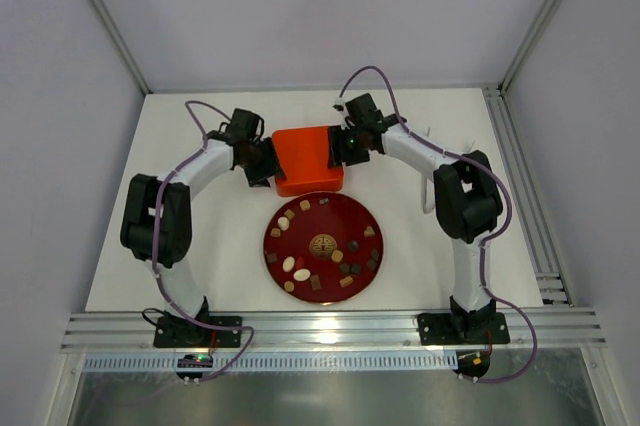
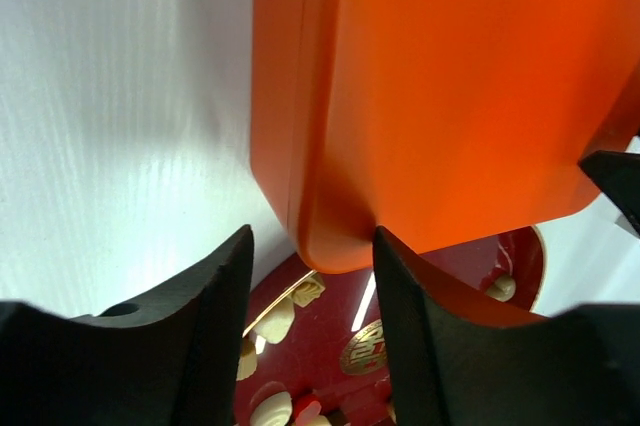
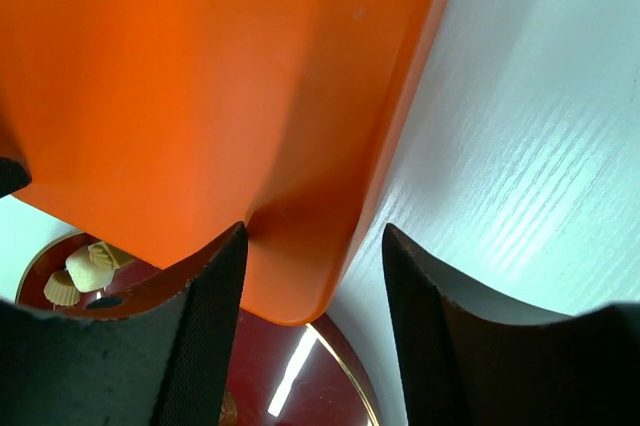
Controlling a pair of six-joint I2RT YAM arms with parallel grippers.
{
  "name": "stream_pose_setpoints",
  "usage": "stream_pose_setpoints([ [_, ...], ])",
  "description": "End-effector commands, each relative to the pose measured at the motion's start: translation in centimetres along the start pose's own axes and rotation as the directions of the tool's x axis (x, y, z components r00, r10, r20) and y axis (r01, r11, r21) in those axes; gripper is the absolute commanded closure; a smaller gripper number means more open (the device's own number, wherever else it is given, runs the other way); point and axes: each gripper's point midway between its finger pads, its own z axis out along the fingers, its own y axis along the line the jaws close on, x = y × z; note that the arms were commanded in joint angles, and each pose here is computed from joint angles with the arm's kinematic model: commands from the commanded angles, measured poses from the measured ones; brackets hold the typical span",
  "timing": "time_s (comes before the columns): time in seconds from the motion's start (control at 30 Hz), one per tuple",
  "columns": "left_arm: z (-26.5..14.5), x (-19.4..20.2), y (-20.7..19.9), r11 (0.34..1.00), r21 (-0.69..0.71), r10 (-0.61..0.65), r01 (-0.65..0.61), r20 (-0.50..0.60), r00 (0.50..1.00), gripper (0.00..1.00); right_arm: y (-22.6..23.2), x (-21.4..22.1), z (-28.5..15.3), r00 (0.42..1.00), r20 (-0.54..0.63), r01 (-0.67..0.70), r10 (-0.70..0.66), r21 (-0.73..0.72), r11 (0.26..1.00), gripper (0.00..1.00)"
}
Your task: Pack the chocolate
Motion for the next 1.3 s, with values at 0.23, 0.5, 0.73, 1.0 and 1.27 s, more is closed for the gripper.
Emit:
stream_pose_setpoints([
  [0.23, -2.4, -4.9, 0.6, 0.998, -0.053, 0.028, -0.023, 0.087, 0.996, 0.40, -1.4, 0.7, 1.9, 0.996, -0.080, 0.028, -0.027, 0.012, 1.000, 0.36],
  [0.5, -1.4, -11.3, 0.0, 0.998, 0.044, -0.045, 0.036, 0.221, 0.974, 0.39, -1.5, 0.2, 2.8, 0.995, -0.094, 0.034, -0.034, -0.001, 0.999, 0.35],
  [0.73, 2.5, -14.0, 0.0, 0.994, 0.089, -0.085, 0.067, 0.213, 0.973, 0.39, -2.2, -0.2, 2.4, 0.997, -0.073, 0.033, -0.032, 0.007, 0.999, 0.34],
  [1.0, 4.4, -14.9, 0.7, 0.991, 0.078, -0.125, 0.111, 0.204, 0.971, 0.41, -2.0, -1.8, 1.9, 0.998, -0.048, 0.037, -0.036, 0.016, 0.999, 0.34],
  [1.27, 1.9, -16.8, -0.7, 0.990, 0.118, -0.111, 0.079, 0.294, 0.949, 0.47, -2.5, -2.5, 2.0, 0.998, -0.050, 0.037, -0.035, 0.047, 0.998, 0.35],
])
